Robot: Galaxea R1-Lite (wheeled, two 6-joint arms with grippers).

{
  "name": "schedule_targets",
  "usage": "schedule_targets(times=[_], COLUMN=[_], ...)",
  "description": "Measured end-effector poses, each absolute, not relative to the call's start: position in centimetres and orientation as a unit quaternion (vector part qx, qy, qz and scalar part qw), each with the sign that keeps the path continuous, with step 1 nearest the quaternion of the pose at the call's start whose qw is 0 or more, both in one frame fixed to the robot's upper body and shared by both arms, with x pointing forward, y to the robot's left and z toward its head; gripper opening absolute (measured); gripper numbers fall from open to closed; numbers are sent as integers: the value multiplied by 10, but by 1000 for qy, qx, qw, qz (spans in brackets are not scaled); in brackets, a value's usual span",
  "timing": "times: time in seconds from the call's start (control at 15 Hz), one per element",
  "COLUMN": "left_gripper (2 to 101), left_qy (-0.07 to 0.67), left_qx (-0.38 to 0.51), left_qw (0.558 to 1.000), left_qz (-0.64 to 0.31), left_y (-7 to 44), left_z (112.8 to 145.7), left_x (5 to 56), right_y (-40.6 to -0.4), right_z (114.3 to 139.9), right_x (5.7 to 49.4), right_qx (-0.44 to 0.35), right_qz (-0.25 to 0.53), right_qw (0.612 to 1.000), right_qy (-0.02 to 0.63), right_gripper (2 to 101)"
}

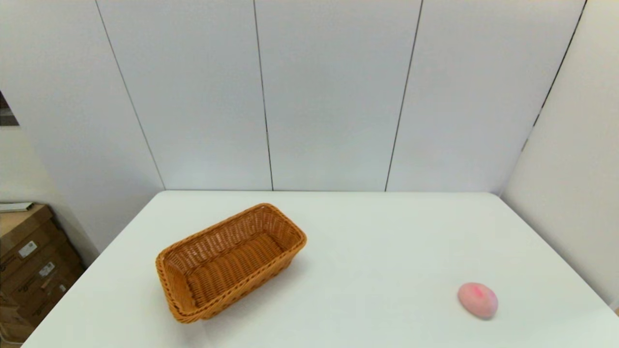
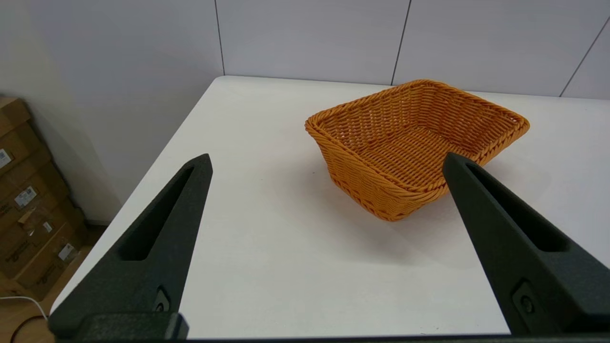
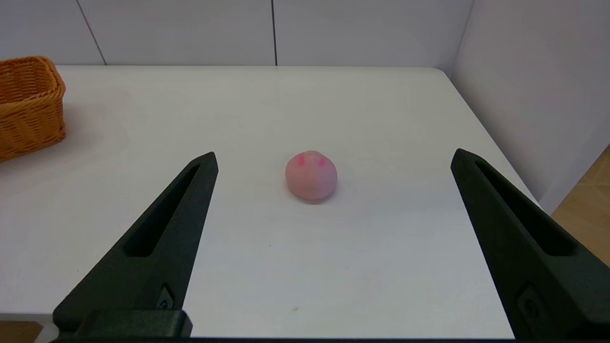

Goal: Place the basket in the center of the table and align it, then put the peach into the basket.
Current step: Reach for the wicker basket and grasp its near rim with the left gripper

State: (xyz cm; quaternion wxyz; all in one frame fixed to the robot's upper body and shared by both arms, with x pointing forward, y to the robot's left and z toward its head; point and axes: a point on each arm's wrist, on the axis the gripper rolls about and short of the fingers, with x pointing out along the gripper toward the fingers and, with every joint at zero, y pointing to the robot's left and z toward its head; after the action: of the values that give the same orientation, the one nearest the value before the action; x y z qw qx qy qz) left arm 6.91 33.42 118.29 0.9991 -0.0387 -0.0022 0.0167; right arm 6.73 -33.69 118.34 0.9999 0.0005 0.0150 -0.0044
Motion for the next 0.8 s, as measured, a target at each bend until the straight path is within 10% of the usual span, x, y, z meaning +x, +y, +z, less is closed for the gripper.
schedule_targets(times=[0.8], left_gripper=[978], left_qy=[-3], left_qx=[-39], left_qw=[999], left_qz=[17], left_y=[334], left_z=[1183], left_x=[69], right_y=[-337], right_z=[1183], right_x=[67], right_qx=[3], right_qz=[-5], right_qw=[1000], right_qy=[15], right_gripper=[971])
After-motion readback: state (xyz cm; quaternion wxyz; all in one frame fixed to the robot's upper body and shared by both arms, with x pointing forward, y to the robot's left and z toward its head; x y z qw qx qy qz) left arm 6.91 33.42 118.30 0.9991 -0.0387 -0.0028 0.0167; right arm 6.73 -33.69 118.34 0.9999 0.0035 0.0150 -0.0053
